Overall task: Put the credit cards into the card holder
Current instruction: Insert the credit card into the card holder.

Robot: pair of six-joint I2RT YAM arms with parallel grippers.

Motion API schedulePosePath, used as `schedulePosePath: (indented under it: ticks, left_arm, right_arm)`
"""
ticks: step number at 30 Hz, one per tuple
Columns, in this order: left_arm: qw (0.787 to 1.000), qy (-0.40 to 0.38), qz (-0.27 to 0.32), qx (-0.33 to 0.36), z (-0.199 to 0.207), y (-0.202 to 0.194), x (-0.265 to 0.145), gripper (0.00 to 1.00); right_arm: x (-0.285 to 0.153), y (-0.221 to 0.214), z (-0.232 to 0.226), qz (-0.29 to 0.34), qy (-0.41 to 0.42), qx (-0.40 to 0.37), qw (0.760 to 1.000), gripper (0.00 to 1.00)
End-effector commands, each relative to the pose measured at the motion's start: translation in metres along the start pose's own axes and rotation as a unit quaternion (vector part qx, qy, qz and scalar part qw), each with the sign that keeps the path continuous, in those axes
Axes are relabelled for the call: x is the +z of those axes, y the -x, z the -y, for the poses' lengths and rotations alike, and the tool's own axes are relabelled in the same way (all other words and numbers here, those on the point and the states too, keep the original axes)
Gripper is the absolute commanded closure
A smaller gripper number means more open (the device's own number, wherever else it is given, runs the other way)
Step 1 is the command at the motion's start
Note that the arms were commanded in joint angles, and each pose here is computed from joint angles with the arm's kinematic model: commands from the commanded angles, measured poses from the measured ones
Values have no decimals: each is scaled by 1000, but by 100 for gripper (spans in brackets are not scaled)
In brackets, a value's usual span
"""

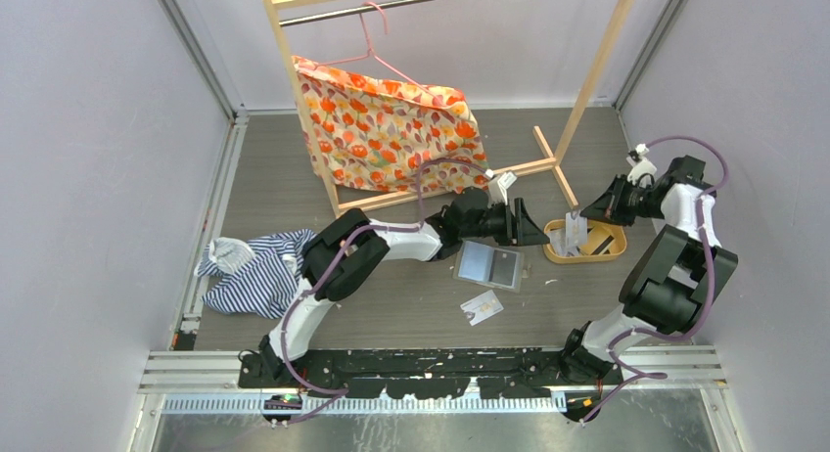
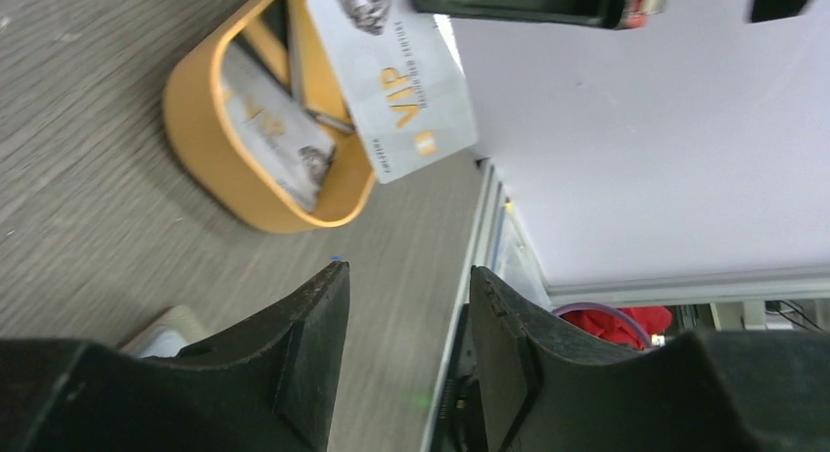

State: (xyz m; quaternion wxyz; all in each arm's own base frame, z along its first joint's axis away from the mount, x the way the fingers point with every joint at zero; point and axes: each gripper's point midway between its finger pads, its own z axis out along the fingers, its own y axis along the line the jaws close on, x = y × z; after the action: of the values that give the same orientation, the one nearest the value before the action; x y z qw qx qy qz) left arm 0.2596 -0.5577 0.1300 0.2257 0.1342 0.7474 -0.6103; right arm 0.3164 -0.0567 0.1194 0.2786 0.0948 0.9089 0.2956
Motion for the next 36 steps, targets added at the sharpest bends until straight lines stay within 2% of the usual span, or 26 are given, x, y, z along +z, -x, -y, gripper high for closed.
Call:
schedulePosePath:
  ticks: [1, 4, 7, 10, 14, 17, 21, 26, 36]
  left_arm:
    - [997, -61, 31, 39, 52, 24, -21, 47]
    - [998, -52, 35, 19, 50, 20, -33, 38]
    - [997, -55, 61, 1, 51, 21, -46, 35]
    - [994, -72, 74, -24, 56, 22, -53, 35]
    - [991, -91, 89, -41, 64, 27, -57, 18]
    - [990, -90, 105, -41, 67, 32, -62, 17]
    - [988, -85, 119, -51, 65, 35, -65, 21]
    - [981, -99, 150, -75, 66, 42, -71, 40]
    - [967, -126, 197, -99, 67, 55, -82, 56]
  right_arm:
    - [-17, 6, -24, 17, 46, -11, 999, 99]
    - [-20, 1, -56, 22, 126, 5, 992, 99]
    - [-20, -7, -83, 19, 192, 16, 981, 99]
    - [-14, -16, -103, 8, 232, 14, 973, 99]
    - [-3, -25, -128, -21, 272, 1, 962, 99]
    - [-2, -29, -135, -31, 290, 0, 956, 99]
    - [-5, -33, -145, -35, 314, -11, 949, 99]
    - [-6, -37, -150, -40, 324, -20, 945, 99]
    - [-10, -48, -159, -51, 341, -42, 938, 99]
